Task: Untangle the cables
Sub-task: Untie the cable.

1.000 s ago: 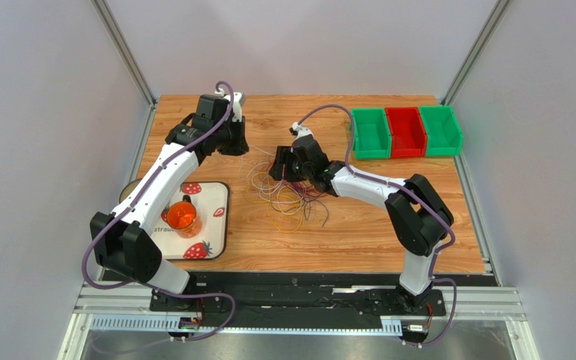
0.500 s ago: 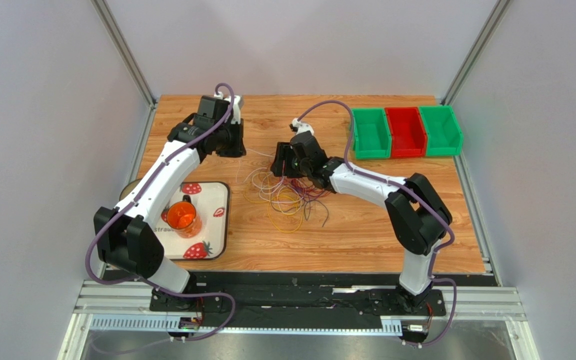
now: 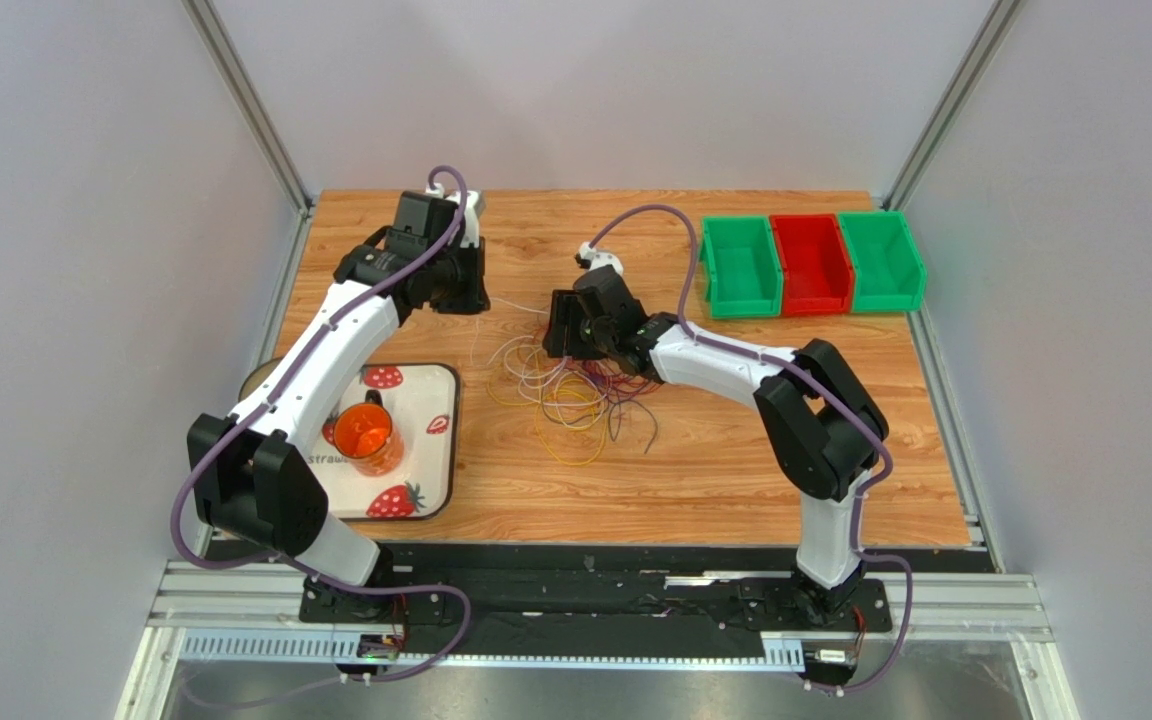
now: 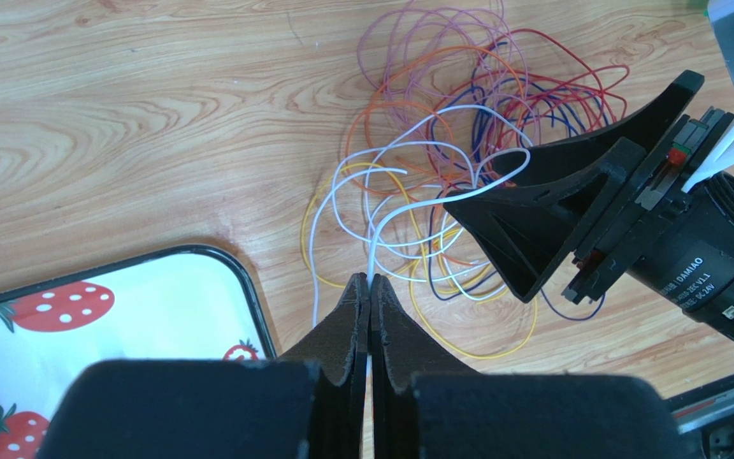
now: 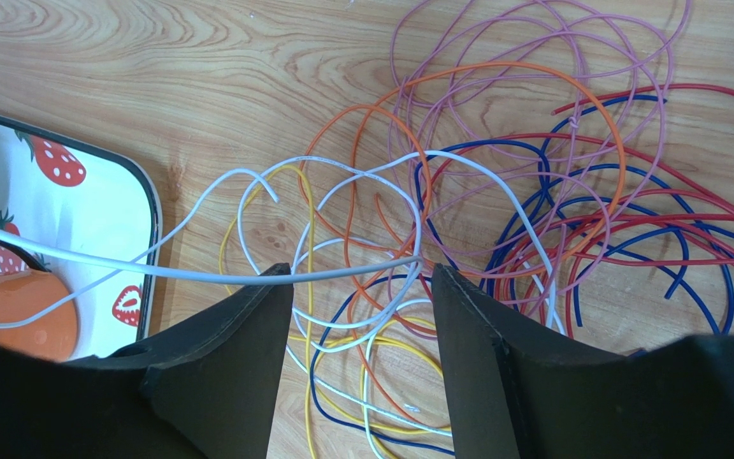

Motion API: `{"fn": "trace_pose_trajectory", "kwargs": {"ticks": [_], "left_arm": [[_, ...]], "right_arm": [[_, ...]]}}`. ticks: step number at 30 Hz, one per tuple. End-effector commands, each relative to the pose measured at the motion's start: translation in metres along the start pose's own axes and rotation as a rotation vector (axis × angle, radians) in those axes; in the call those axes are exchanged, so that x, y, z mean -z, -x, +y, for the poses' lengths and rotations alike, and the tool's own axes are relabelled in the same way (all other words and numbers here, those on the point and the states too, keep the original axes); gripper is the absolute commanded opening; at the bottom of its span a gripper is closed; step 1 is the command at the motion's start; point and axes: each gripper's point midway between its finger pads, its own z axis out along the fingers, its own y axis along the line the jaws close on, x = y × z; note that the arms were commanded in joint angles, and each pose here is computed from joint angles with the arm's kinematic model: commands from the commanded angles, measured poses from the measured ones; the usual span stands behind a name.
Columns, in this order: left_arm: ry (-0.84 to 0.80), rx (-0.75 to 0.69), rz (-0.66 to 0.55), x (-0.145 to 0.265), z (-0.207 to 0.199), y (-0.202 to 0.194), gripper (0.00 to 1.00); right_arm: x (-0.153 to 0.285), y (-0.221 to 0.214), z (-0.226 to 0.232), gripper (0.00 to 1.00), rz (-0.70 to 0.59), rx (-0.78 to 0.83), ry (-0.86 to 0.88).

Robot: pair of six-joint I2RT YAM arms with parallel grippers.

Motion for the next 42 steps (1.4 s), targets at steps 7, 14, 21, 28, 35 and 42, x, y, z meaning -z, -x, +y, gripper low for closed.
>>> {"fn": "trace_pose_trajectory", "kwargs": {"ticks": [7, 14, 21, 28, 35, 42], "left_arm": [[-0.001, 0.016, -0.013, 0.004, 0.001, 0.004, 0.0], [-0.01, 0.019, -0.017, 0.003, 0.0, 0.004, 0.0], [-0.015, 0.022, -0.009, 0.001, -0.001, 0.002, 0.0], [-0.017, 0.025, -0.01, 0.002, -0.001, 0.001, 0.0], [-0.026, 0.028, -0.011, 0.005, -0.003, 0.002, 0.0], [-0.119, 0.052, -0.072, 0.035, -0.025, 0.018, 0.0]], "right_arm": [[-0.018, 0.005, 0.004, 0.58, -0.01, -0.018, 0.011], [-0.027, 0.003, 0.005, 0.51, 0.001, -0.019, 0.016], [-0.023, 0.006, 0.009, 0.2, -0.005, -0.024, 0.034], [-0.029, 0.0, 0.01, 0.0, 0.018, -0.026, 0.046], [-0.017, 0.011, 0.017, 0.0, -0.006, -0.029, 0.061], [0.05, 0.062, 0.045, 0.0, -0.128, -0.014, 0.144]]}}
